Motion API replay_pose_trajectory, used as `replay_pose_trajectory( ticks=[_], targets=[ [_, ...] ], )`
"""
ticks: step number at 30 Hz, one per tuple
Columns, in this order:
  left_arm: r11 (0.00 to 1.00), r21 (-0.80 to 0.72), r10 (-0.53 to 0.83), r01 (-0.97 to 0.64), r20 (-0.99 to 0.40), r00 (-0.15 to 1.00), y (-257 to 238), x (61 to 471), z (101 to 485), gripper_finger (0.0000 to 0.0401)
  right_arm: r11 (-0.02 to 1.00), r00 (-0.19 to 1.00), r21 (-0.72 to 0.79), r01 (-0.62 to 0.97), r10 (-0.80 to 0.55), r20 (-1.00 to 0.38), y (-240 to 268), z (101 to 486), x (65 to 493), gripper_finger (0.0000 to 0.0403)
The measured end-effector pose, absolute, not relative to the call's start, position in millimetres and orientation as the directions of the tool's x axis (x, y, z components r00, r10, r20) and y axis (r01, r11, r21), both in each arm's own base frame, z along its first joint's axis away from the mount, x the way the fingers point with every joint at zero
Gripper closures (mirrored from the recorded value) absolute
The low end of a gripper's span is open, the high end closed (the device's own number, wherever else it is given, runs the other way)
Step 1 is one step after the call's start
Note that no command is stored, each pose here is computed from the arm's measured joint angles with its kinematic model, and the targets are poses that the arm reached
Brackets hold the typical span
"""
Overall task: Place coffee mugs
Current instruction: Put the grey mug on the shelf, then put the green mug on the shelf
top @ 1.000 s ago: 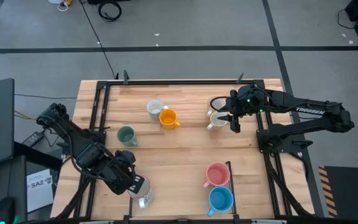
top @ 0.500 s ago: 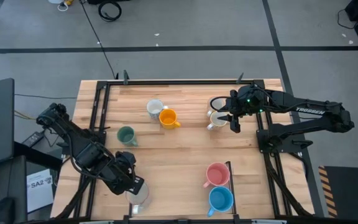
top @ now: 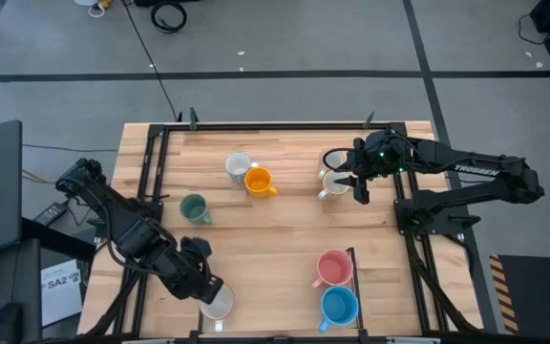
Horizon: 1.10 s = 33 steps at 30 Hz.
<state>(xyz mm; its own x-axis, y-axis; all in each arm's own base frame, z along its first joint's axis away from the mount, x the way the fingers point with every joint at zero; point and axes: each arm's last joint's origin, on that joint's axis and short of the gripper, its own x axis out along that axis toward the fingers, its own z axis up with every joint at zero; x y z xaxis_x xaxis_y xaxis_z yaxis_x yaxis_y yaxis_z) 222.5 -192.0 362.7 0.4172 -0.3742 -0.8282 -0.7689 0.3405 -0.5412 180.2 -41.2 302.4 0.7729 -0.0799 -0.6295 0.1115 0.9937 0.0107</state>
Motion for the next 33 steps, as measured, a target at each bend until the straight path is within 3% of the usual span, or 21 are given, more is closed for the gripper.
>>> replay_pose_trajectory(
  ticks=[19, 33],
  targets=[
    [0.311, -0.612, -0.460, -0.727, -0.766, 0.448, -198.2, 227.6, 368.5, 0.0291, 0.994, 0.773, 0.011, 0.111, -0.080, -0.630, -41.2, 302.4, 180.2, 0.0241],
    [0.327, -0.588, -0.546, -0.740, -0.756, 0.360, -200.7, 225.1, 368.7, 0.0291, 0.994, 0.773, 0.011, 0.111, -0.080, -0.630, -41.2, 302.4, 180.2, 0.0240]
  ],
)
